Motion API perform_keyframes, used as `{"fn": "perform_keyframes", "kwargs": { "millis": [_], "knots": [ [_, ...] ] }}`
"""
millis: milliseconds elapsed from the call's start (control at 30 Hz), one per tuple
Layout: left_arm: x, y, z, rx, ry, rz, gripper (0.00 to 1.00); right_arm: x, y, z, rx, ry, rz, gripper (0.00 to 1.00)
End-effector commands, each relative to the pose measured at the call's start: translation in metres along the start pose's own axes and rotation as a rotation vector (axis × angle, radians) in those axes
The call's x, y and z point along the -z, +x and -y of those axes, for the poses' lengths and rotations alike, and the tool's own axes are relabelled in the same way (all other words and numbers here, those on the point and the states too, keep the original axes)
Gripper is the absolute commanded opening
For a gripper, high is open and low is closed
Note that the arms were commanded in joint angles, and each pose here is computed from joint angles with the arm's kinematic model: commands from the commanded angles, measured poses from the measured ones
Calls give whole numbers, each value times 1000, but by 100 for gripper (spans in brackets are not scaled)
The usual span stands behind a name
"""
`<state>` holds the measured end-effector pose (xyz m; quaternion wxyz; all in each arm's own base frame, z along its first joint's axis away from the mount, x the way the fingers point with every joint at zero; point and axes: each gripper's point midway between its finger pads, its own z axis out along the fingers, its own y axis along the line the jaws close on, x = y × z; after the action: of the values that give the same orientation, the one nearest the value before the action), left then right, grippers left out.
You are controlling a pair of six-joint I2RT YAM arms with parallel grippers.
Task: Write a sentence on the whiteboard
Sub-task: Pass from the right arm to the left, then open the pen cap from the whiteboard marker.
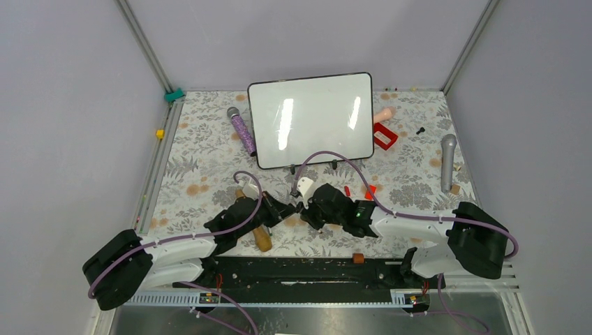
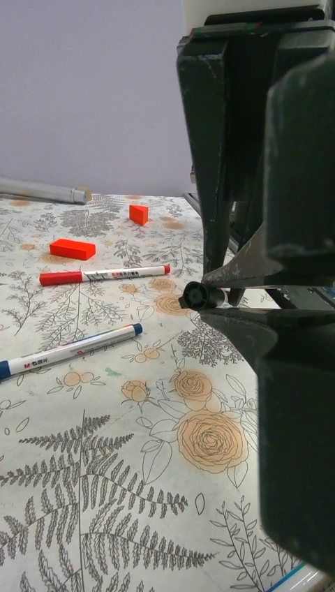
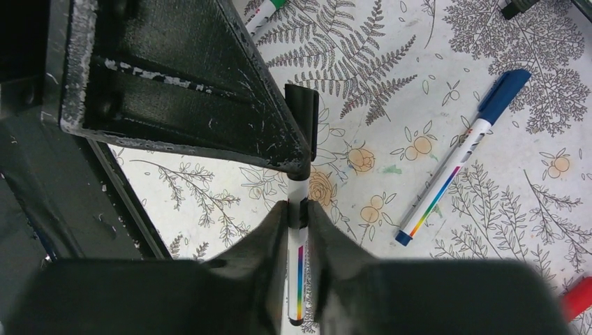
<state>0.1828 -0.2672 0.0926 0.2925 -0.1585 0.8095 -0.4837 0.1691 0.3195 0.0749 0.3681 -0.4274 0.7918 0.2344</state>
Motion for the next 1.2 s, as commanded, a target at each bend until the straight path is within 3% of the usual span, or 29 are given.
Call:
{"fn": "perform_keyframes", "kwargs": {
  "millis": [0, 67, 167, 267, 633, 800, 900, 1033, 1167],
  "knots": [
    [-1, -21, 34, -16, 83, 85, 0, 9, -18, -6, -7, -20, 85, 43],
    [3, -24, 38, -5, 87, 96, 0, 17, -16, 2, -29, 23, 127, 63],
    [12, -32, 47, 28, 108, 125, 0, 41, -31, 12, -111, 69, 311, 87],
    [22, -39, 57, 69, 129, 149, 0, 69, -50, 17, -216, 74, 507, 98],
    [51, -50, 105, 320, 303, 121, 0, 105, -99, -1, -513, -67, 640, 90],
    [57, -48, 121, 386, 368, 77, 0, 115, -119, -7, -660, -139, 710, 78],
    [58, -47, 127, 407, 389, 61, 0, 114, -125, -9, -712, -162, 708, 62],
    [59, -46, 132, 418, 407, 46, 0, 116, -130, -15, -750, -204, 704, 50],
    [60, -46, 133, 435, 419, 41, 0, 116, -129, -16, -758, -210, 702, 49]
  ]
}}
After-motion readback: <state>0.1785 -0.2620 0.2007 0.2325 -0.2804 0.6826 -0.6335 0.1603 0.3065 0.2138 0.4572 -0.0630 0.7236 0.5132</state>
